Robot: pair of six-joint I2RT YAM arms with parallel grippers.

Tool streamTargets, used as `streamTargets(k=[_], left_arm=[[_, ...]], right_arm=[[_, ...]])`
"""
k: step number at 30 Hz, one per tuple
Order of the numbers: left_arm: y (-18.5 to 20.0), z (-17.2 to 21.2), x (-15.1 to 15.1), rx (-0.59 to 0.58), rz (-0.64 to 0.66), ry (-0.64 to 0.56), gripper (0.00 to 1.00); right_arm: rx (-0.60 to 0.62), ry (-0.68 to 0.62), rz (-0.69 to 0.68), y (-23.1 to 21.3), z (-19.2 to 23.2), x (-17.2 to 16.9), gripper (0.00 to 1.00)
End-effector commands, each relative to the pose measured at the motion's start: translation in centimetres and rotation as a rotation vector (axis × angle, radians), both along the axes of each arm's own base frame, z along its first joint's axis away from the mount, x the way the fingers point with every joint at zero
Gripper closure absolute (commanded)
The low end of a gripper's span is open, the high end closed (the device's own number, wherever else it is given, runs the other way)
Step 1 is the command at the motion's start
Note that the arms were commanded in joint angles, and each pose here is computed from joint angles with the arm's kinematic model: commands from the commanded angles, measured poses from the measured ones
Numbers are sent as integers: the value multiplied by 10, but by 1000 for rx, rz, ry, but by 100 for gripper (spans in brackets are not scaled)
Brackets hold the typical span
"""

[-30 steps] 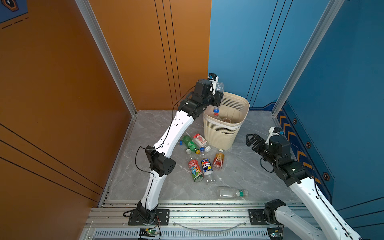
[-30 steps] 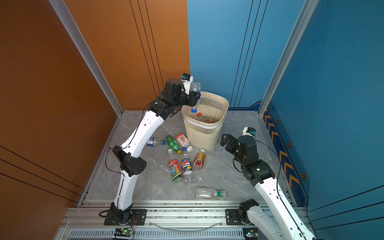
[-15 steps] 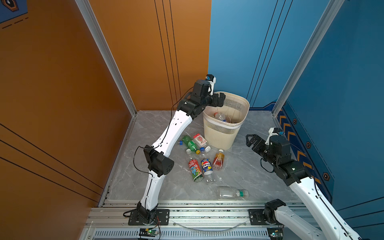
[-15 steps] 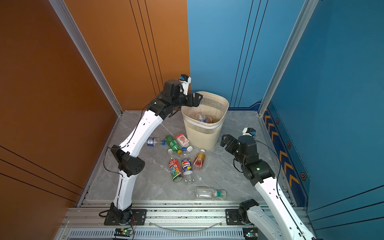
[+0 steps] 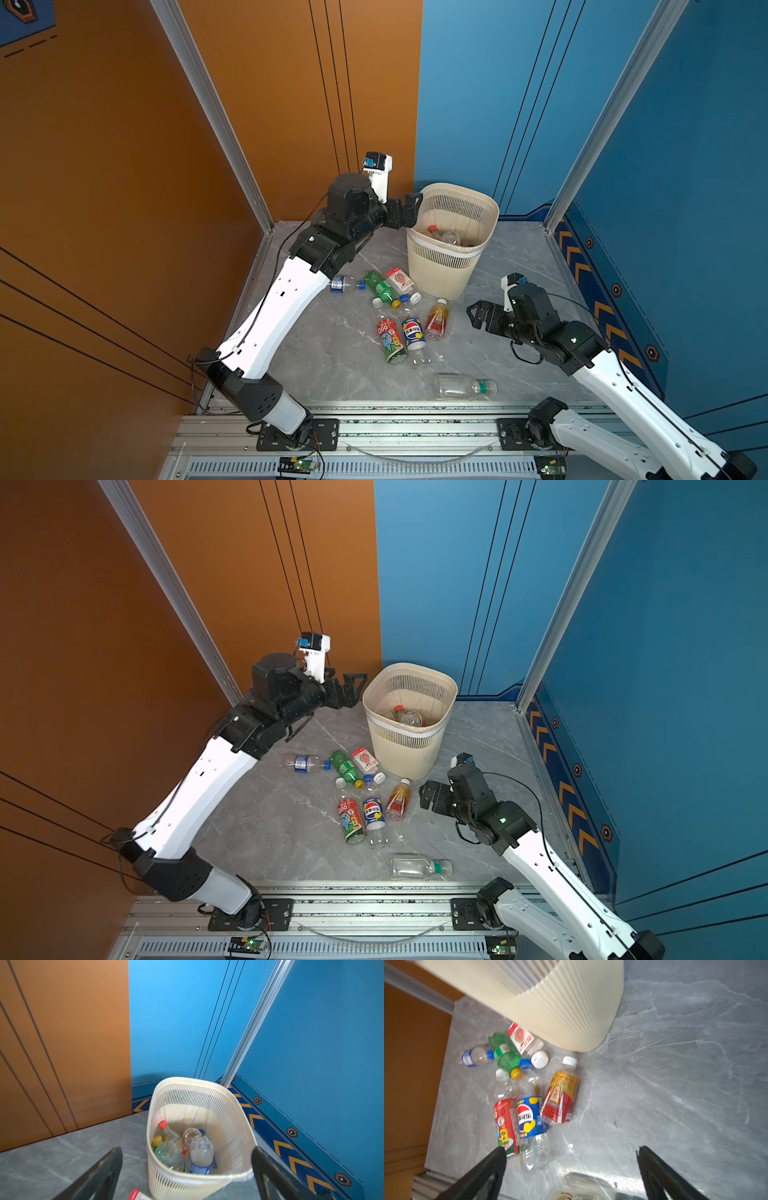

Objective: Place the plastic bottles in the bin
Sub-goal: 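Withdraw the left arm while the right gripper reaches the clear green-cap bottle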

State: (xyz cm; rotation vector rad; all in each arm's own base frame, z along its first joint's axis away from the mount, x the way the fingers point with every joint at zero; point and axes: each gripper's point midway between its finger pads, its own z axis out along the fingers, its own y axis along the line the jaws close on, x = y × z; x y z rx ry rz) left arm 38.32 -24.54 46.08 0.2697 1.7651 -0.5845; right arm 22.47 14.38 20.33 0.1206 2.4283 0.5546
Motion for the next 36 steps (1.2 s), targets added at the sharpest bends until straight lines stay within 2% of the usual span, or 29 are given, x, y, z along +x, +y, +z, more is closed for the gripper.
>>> streamTargets(k=[1,4,9,17,22,26,36], left_arm=[[36,-22,-7,-9,130,-12,2],[65,-48,-26,-20,187,26,2],[104,-79,-52,-15,257,89,2],[132,-103,-76,-19,301,136,2],[145,-109,-86,-18,324,146,2],[155,-116,-92,-15,345,161,2],[168,-124,-100,-21,369,184,2]], right_arm=[[-124,4,170,7,-10,-36,1],[-197,-28,280,20,-22,-60,0],[-246,-50,462,42,-50,-101,1],[-331,-148,645,60,-73,-136,1],[-468,-130,667,57,-92,-134,1],[-528,-121,688,61,-104,-133,0],[-552,-24,665,57,-123,-127,0]])
